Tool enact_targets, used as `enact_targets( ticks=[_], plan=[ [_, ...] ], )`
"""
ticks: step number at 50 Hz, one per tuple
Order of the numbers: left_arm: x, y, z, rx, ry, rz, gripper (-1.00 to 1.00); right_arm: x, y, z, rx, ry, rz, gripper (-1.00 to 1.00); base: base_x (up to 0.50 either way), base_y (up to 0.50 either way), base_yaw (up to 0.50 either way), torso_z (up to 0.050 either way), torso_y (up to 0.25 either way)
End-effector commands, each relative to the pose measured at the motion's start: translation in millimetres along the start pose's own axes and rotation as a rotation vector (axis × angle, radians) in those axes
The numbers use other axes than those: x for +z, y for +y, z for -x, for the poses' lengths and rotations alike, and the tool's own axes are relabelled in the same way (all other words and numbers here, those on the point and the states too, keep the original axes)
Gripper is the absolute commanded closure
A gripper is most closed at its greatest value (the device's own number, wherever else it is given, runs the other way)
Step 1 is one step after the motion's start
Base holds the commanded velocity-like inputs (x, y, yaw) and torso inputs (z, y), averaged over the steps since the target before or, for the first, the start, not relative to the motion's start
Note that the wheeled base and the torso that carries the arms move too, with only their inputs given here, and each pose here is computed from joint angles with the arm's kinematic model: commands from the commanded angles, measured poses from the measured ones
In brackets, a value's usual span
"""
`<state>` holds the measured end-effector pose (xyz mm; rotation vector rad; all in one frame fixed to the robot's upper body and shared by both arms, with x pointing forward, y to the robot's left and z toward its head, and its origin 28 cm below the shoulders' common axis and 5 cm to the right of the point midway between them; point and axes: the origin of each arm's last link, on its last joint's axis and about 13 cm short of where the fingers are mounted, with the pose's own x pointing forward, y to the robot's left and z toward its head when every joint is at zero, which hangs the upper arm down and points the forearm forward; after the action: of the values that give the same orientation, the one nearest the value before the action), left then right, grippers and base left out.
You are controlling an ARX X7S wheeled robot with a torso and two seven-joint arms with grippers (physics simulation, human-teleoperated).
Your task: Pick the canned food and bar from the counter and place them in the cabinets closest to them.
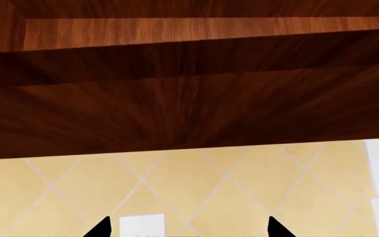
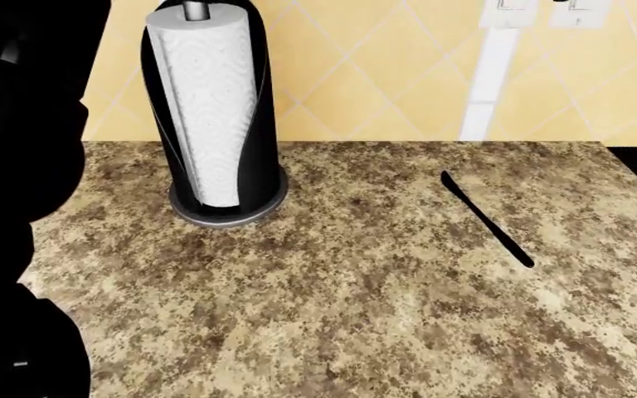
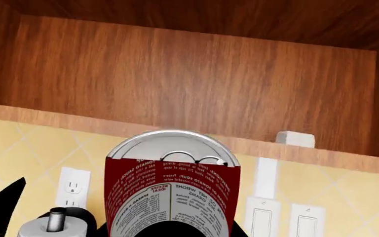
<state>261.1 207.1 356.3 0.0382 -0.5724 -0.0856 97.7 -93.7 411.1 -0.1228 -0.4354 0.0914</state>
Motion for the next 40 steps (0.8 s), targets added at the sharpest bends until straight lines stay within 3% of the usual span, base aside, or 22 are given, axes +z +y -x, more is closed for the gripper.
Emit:
enact_targets(
  ticks=[1,17,23,31,40],
  plan=[
    [-0.6,-0.9,0.6,-0.001,0.002,0.001,-1.0,27.3,-1.4,17.6,-0.03,-0.065,0.019,1.0,0.0,0.0,0.0,0.0,0.0],
    [-1.2,-0.2,2.4,-0.001,0.001,0.002,-1.0,64.9,-14.3,-4.0,-0.061,-0.134,0.037,1.0,0.0,0.0,0.0,0.0,0.0],
    [-1.8,0.3,3.5,0.0,0.002,0.004,-1.0,72.7,-19.2,-16.5,-0.094,-0.107,0.048,1.0,0.0,0.0,0.0,0.0,0.0],
    [1.1,0.6,4.2,0.001,-0.005,0.0,-1.0,86.6,-31.0,-35.5,-0.144,-0.037,-0.002,1.0,0.0,0.0,0.0,0.0,0.0],
    [3.3,0.9,4.6,0.004,-0.008,-0.004,-1.0,101.1,-30.2,-61.5,-0.118,0.056,-0.026,1.0,0.0,0.0,0.0,0.0,0.0]
  ],
)
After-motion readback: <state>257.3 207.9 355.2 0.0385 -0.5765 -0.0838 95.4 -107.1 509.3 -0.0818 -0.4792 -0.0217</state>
